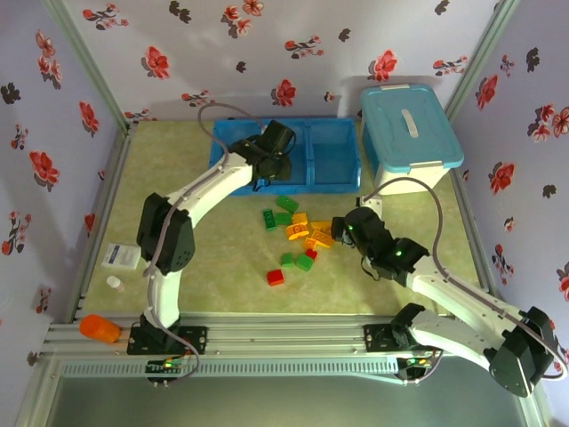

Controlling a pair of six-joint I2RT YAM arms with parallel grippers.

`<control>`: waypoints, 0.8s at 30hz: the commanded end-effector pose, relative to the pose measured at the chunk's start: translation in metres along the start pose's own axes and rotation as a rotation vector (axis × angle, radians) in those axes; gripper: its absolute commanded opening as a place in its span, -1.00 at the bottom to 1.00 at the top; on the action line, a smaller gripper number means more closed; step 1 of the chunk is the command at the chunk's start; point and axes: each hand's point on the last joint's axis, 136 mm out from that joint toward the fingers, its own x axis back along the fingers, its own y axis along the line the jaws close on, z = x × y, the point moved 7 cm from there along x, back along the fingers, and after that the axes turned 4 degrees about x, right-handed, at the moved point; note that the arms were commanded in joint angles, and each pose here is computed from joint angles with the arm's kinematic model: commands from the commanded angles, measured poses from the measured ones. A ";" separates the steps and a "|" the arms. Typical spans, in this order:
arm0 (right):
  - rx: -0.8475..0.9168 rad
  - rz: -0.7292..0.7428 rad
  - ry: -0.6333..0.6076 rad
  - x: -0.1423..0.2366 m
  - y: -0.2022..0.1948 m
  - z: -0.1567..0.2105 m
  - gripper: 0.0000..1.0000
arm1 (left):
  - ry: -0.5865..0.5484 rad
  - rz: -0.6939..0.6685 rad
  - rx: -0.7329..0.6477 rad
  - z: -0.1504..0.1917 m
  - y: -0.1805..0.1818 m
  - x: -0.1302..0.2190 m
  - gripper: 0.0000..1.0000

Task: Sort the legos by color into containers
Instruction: Place the lego in the container.

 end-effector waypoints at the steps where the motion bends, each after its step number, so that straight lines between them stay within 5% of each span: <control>1: -0.025 0.006 0.009 0.000 -0.005 0.005 0.52 | 0.023 -0.004 -0.039 -0.010 0.003 -0.003 -0.43; 9: -0.020 -0.029 0.030 0.000 -0.001 0.007 0.53 | -0.003 0.032 -0.035 -0.036 0.001 0.004 0.22; 16: 0.012 -0.116 0.052 -0.001 0.011 0.005 0.59 | -0.078 0.087 -0.039 -0.032 -0.001 0.050 0.26; 24: 0.088 -0.171 0.109 -0.005 0.035 -0.007 0.67 | -0.157 0.164 0.017 0.015 0.024 0.099 0.24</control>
